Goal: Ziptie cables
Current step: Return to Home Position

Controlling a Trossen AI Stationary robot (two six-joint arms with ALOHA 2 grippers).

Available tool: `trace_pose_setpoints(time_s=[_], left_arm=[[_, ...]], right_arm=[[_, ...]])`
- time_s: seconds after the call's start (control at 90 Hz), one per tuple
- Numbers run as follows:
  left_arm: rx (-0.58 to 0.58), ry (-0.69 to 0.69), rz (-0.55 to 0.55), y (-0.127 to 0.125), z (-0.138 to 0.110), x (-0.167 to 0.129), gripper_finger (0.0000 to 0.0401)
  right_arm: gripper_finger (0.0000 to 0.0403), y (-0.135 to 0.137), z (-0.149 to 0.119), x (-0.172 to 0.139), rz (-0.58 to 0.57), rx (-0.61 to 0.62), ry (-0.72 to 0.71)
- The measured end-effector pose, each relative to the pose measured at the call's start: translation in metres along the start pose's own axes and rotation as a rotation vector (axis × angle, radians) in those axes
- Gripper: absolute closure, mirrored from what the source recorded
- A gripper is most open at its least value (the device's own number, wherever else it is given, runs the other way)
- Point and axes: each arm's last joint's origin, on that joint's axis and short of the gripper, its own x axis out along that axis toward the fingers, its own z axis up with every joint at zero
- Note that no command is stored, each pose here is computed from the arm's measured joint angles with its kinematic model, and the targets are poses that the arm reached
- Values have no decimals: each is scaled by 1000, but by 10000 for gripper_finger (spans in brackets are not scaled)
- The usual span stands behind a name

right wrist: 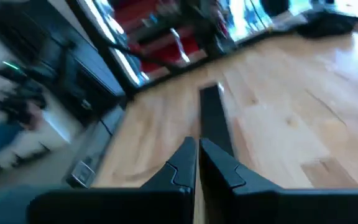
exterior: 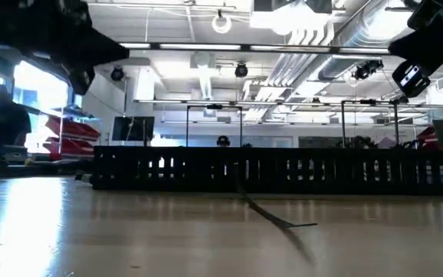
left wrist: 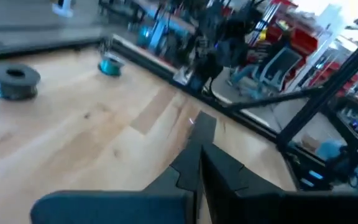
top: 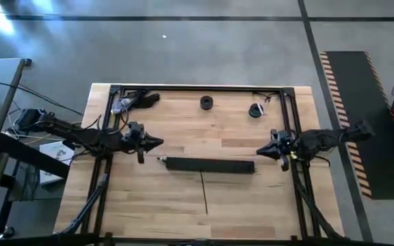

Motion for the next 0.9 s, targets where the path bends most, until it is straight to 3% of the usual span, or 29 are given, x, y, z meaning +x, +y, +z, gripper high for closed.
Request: trace_pose_setpoints(time_s=[0.256, 0.5, 0.733, 0.9], left_arm=[[-3, -39, -99, 28, -19, -11, 401], [93, -82, -142, 24, -14, -21, 401], [112, -42, -116, 28, -18, -36, 401], [156, -98, -140, 29, -14, -47, 401]], right_arm=[[403, -22, -12, 0, -54, -6, -55], [403, -24, -13, 0, -29, 8, -58], [403, -24, -13, 1, -32, -13, -72], [403, -24, -13, 1, -31, -40, -86]])
